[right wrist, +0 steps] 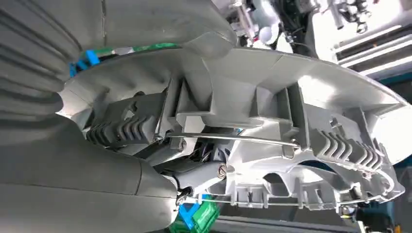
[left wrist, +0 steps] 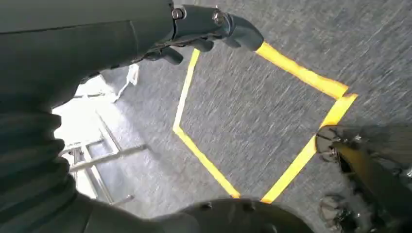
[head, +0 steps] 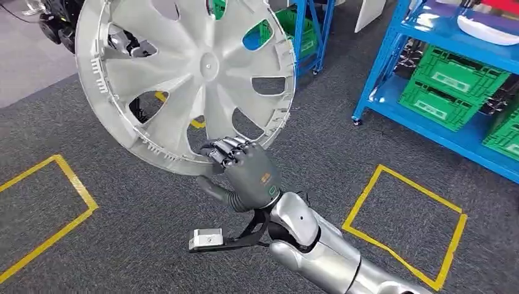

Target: Take the parts from the cabinet and place them on the table.

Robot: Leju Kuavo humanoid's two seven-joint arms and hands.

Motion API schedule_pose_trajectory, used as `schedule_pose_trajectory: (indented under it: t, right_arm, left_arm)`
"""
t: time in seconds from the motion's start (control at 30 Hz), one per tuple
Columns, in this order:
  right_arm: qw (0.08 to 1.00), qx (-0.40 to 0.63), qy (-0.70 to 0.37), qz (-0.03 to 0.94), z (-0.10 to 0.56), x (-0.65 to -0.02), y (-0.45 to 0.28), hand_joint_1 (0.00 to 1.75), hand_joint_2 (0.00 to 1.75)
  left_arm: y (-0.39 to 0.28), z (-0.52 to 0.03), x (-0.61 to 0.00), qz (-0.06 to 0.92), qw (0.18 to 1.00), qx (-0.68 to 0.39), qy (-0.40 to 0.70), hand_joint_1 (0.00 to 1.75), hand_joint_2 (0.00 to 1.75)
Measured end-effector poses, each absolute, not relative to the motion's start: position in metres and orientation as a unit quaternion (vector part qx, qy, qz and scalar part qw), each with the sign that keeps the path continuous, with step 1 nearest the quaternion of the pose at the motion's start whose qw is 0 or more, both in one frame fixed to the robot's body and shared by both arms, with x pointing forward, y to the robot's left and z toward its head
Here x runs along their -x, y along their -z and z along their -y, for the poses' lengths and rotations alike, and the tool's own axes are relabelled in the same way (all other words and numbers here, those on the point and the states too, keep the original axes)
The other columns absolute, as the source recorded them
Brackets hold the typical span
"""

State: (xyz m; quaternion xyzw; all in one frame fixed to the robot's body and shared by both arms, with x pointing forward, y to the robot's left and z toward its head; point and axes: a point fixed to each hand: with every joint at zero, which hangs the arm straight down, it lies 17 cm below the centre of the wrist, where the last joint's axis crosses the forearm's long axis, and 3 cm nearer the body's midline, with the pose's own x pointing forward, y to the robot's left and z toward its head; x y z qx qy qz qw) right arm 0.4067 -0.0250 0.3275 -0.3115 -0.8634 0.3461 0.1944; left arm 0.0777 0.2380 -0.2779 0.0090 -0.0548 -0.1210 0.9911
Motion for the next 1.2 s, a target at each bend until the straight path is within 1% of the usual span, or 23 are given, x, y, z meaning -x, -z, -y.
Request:
schedule_pose_trajectory:
  t: [0.23, 0.6, 1.2]
  right_arm:
    - [0.196, 0.312, -0.347, 0.863, 0.025, -0.407, -0.326, 1.75, 1.75]
    - [0.183, 0.317, -0.353, 0.861, 0.023, -0.407, -0.331, 1.75, 1.75]
    - [0.186, 0.323, -0.348, 0.86, 0.029, -0.403, -0.33, 1.75, 1.75]
  left_arm:
    - [0.278, -0.242, -0.077, 0.055, 0.991, -0.014, 0.119, 0.0, 1.75]
    - [0.276, -0.242, -0.093, 0.073, 0.991, -0.014, 0.11, 0.0, 1.75]
    - [0.277, -0.235, -0.084, 0.067, 0.99, -0.009, 0.123, 0.0, 1.75]
